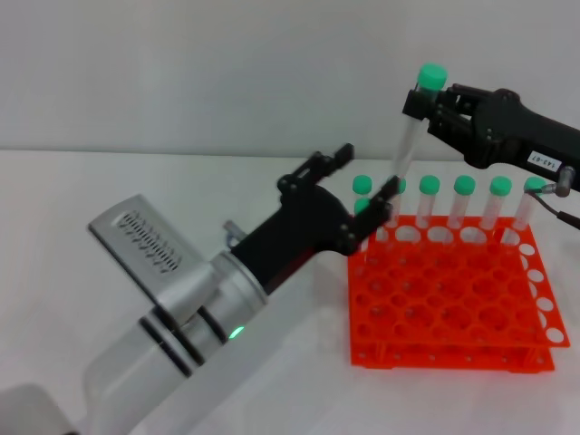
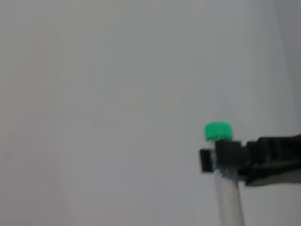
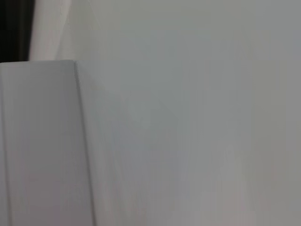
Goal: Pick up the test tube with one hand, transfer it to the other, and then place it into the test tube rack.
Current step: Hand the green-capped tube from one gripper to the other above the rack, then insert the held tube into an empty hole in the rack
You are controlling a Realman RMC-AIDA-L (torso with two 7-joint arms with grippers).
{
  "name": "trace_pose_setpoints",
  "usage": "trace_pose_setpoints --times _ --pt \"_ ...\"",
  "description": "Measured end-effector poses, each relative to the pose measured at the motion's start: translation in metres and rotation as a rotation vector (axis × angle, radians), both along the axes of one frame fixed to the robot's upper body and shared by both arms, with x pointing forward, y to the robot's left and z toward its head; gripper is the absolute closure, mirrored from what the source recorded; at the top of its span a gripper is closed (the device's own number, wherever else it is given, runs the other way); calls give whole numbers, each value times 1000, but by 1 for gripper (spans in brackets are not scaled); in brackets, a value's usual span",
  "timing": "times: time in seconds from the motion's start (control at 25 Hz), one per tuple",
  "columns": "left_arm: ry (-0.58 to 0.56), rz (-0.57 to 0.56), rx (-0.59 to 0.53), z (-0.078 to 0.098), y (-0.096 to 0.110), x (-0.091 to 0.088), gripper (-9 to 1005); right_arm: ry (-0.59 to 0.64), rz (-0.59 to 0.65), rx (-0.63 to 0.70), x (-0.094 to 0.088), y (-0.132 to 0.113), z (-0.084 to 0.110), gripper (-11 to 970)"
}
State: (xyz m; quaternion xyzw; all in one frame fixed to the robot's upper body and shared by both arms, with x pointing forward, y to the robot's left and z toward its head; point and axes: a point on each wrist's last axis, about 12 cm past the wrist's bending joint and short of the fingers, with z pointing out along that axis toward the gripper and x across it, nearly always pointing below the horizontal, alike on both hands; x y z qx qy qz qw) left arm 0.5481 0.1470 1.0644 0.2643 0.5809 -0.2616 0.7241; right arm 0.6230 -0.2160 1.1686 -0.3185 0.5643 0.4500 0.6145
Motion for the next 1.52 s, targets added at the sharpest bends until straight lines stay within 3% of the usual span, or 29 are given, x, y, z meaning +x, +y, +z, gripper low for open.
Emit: trace_pose_setpoints --times 0.28,0.56,0.64,0.88,1.52 --pt "-80 339 -14 -12 55 -19 204 5 -136 -27 3 -3 -17 746" --pt "-47 790 -171 -23 140 -45 170 -24 -185 -62 -8 15 -39 742" --pt "-22 838 -203 -27 154 -50 161 -26 -206 -81 -10 19 -46 741" --pt "54 848 -242 -35 170 -52 150 -3 -256 -134 -9 19 -58 738" --pt "137 794 -203 -35 155 -23 151 34 -300 -218 -6 23 -71 730"
